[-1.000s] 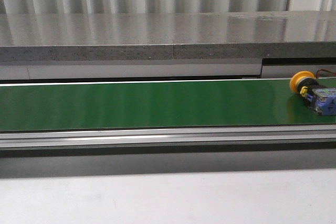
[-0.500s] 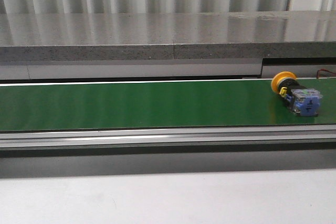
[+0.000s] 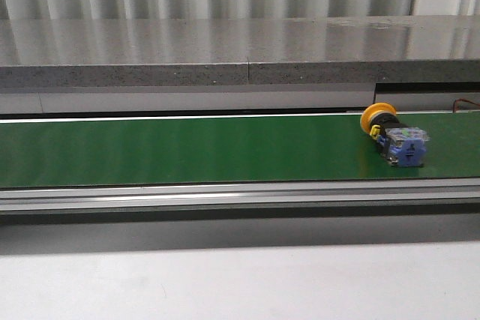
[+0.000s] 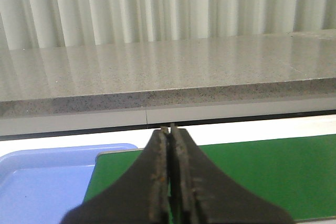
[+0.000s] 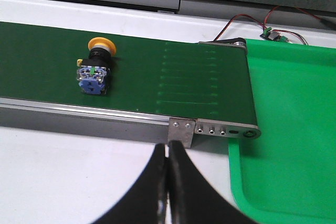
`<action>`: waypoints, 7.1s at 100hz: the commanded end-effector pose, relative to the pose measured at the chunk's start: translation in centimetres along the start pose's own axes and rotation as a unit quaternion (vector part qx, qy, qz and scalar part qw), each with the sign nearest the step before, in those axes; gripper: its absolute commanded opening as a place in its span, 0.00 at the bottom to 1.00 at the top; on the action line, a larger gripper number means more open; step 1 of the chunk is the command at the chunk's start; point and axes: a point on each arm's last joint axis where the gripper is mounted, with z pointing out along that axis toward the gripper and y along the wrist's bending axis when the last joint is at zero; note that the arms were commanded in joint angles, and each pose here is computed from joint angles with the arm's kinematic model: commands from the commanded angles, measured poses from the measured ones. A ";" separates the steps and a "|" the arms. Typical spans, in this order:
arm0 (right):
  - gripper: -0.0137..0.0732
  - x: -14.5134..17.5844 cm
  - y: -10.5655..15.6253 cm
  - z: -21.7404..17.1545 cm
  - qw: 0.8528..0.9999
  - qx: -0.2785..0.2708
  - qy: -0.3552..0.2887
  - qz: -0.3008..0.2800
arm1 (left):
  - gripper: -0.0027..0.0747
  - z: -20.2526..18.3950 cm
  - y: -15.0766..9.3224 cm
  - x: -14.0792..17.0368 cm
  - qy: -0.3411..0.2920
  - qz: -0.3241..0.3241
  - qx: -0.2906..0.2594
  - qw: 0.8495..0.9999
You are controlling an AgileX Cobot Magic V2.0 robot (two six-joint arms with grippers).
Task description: Move button from right to left
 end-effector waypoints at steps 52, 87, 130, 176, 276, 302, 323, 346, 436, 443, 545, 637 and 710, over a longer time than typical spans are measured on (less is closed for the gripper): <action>0.08 -1.3 0.0 -0.3 0.999 0.001 -0.044 -0.003 | 0.23 5.5 0.2 -6.4 0.205 -0.005 0.016 0.979; 0.08 -1.3 0.0 -0.3 0.999 0.001 -0.044 -0.003 | 0.78 7.8 0.1 -5.3 0.266 -0.005 0.019 0.964; 0.08 -1.3 0.0 -0.3 0.999 0.001 -0.044 -0.003 | 0.76 9.9 -0.6 -6.2 0.352 -0.069 0.042 0.933; 0.08 -1.3 0.0 -0.3 0.999 0.001 -0.044 -0.003 | 0.72 17.8 -2.3 -9.4 0.476 -0.132 0.096 0.864; 0.08 -1.3 0.0 -0.3 0.999 0.001 -0.044 -0.003 | 0.70 27.9 -18.7 -6.6 0.563 -0.165 0.194 0.786; 0.08 -1.3 0.0 -0.3 0.999 0.001 -0.044 -0.003 | 0.70 28.5 -21.6 -5.2 0.583 -0.155 0.210 0.770; 0.08 -1.3 0.0 -0.3 0.999 0.001 -0.044 -0.003 | 0.70 28.9 -22.0 -3.0 0.611 -0.135 0.182 0.759; 0.08 -1.3 0.0 -0.3 0.999 0.001 -0.044 -0.003 | 0.55 29.1 -22.0 -2.7 0.605 -0.121 0.173 0.767; 0.08 -1.3 0.0 -0.3 0.999 0.001 -0.044 -0.003 | 0.01 30.3 -11.5 -9.0 0.571 -0.059 0.086 0.814; 0.08 -1.3 0.0 -0.3 0.999 0.001 -0.044 -0.003 | 0.01 30.7 -9.5 -8.8 0.579 -0.057 0.072 0.810; 0.08 -1.3 0.0 -0.3 0.999 0.001 -0.044 -0.003 | 0.01 30.1 16.0 -1.8 0.671 -0.072 -0.092 0.732; 0.08 -1.3 0.0 -0.3 0.999 0.001 -0.044 -0.003 | 0.45 32.0 16.9 4.7 0.714 -0.048 -0.053 0.697; 0.08 -1.3 0.0 -0.3 0.999 0.001 -0.044 -0.003 | 0.10 31.2 16.3 -2.7 0.603 -0.079 -0.104 0.787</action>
